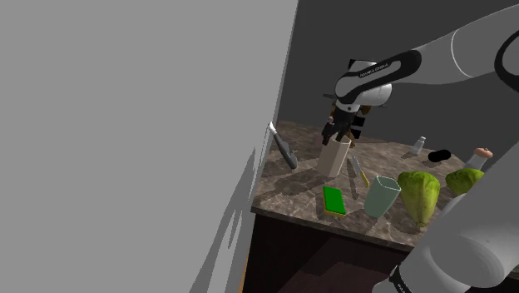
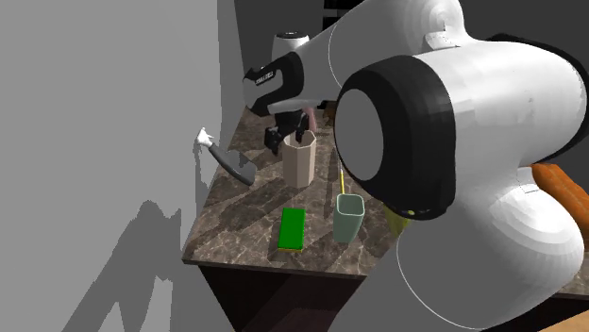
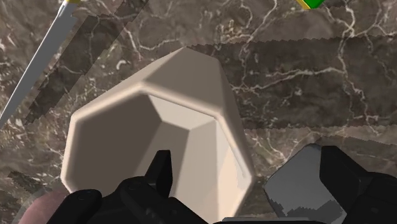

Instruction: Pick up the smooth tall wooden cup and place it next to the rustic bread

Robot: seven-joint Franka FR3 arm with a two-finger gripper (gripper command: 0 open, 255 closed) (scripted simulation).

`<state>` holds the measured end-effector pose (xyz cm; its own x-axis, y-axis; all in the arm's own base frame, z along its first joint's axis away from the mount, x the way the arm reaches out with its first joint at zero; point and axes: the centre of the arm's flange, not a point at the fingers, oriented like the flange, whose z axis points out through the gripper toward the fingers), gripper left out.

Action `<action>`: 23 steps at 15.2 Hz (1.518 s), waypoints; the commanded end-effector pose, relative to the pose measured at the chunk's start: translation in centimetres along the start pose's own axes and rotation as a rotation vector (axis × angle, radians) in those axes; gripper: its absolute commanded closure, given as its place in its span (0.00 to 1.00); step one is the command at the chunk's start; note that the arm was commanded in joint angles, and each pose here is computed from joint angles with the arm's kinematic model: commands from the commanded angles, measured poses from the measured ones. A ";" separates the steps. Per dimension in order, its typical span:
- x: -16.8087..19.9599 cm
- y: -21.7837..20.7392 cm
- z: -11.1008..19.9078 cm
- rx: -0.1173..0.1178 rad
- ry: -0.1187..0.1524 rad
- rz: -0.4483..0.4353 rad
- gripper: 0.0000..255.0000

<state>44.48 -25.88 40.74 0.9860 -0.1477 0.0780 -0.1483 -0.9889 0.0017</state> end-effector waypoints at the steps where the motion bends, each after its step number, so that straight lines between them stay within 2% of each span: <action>1: 0.1 0.1 1.0 0.000 0.000 0.000 0.00; 3: 0.1 0.1 1.8 0.000 0.000 0.000 0.00; 11: 0.1 0.1 1.8 0.000 0.000 0.000 0.00; 12: 0.1 0.1 1.8 0.000 0.000 0.000 1.00; 21: 0.1 0.1 1.8 0.000 0.000 0.000 1.00; 23: 0.2 0.1 0.8 0.000 0.000 0.000 1.00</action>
<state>44.66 -25.97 39.55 0.9860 -0.1477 0.0778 -0.1483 -0.9889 0.0017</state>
